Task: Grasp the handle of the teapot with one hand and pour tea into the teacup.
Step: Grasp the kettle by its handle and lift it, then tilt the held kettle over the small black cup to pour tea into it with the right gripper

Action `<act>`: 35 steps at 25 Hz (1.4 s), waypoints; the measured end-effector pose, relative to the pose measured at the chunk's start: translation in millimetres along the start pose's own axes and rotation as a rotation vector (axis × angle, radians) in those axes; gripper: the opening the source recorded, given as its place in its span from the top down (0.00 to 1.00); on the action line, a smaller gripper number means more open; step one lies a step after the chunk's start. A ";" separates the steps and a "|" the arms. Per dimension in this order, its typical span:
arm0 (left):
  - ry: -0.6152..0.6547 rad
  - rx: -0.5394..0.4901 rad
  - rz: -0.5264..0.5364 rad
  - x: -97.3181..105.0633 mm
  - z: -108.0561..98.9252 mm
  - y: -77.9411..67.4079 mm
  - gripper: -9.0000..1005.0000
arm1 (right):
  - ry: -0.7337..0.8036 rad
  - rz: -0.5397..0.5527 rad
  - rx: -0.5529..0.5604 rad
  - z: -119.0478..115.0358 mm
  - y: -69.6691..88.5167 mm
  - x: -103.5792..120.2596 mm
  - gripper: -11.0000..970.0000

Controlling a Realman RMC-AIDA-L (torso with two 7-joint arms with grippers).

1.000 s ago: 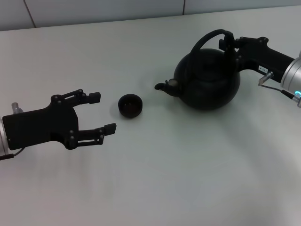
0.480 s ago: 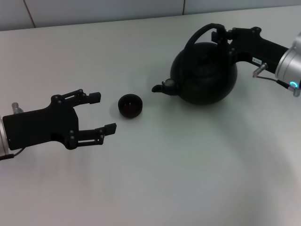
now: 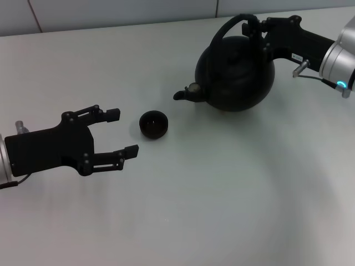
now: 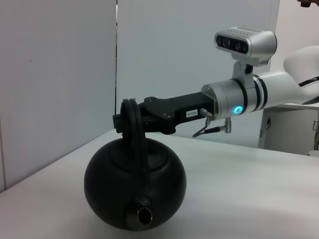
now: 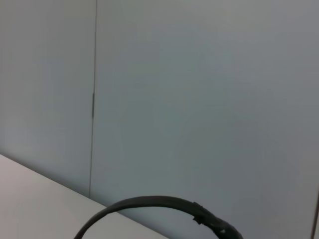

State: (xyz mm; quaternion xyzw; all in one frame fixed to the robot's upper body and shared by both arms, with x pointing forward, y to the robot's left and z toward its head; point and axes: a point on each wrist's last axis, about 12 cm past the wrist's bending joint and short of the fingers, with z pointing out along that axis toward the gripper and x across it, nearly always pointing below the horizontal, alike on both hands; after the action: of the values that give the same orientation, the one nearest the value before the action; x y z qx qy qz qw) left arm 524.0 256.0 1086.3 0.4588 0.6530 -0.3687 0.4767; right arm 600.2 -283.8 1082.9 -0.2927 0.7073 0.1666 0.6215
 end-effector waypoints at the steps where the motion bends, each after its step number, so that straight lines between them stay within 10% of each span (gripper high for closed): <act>1: 0.000 0.000 0.000 0.0 0.1 -0.1 0.14 | 0.000 -0.006 -0.002 0.8 -0.2 -1.2 0.89; 35: -0.001 -0.004 -0.002 0.4 0.5 -0.2 0.14 | 0.042 -0.173 -0.082 37.4 6.4 -29.4 0.89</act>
State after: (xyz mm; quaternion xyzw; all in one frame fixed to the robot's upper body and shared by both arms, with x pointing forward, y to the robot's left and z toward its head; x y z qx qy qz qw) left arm 523.9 255.6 1085.8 0.4569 0.6538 -0.3683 0.4776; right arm 627.1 -250.4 1104.4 -0.3814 0.6846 0.1348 0.6063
